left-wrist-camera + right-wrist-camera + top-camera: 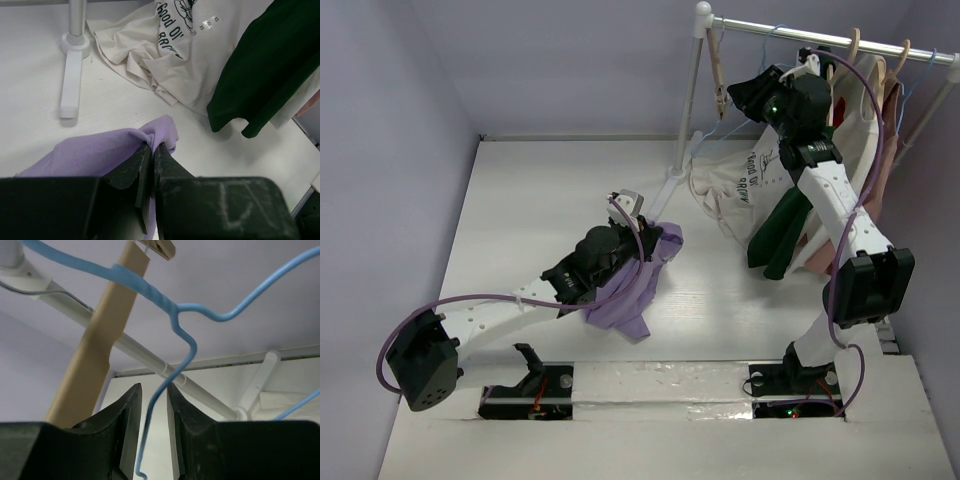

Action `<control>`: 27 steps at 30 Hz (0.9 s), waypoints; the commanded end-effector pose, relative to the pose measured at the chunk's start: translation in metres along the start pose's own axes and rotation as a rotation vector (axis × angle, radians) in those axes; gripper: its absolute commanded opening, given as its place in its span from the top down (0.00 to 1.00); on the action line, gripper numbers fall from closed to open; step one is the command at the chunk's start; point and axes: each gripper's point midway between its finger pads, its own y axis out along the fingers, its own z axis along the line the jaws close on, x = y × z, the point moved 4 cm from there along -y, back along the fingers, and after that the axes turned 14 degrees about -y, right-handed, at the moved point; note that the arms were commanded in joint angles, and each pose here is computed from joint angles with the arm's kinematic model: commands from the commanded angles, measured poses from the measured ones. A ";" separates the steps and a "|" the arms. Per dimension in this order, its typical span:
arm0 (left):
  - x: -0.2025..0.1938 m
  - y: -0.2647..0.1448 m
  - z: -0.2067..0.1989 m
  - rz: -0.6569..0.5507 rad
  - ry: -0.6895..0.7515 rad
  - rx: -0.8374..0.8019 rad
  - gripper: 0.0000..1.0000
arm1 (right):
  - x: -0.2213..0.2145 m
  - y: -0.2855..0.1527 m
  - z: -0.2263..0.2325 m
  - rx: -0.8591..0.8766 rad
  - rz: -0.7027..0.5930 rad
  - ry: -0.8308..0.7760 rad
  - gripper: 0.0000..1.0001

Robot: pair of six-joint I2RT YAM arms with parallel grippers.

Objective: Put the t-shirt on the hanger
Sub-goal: Pick up the hanger from the clothesline.

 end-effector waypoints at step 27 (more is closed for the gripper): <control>0.016 -0.001 -0.008 -0.073 -0.009 -0.033 1.00 | 0.031 -0.074 0.031 0.075 -0.045 -0.109 1.00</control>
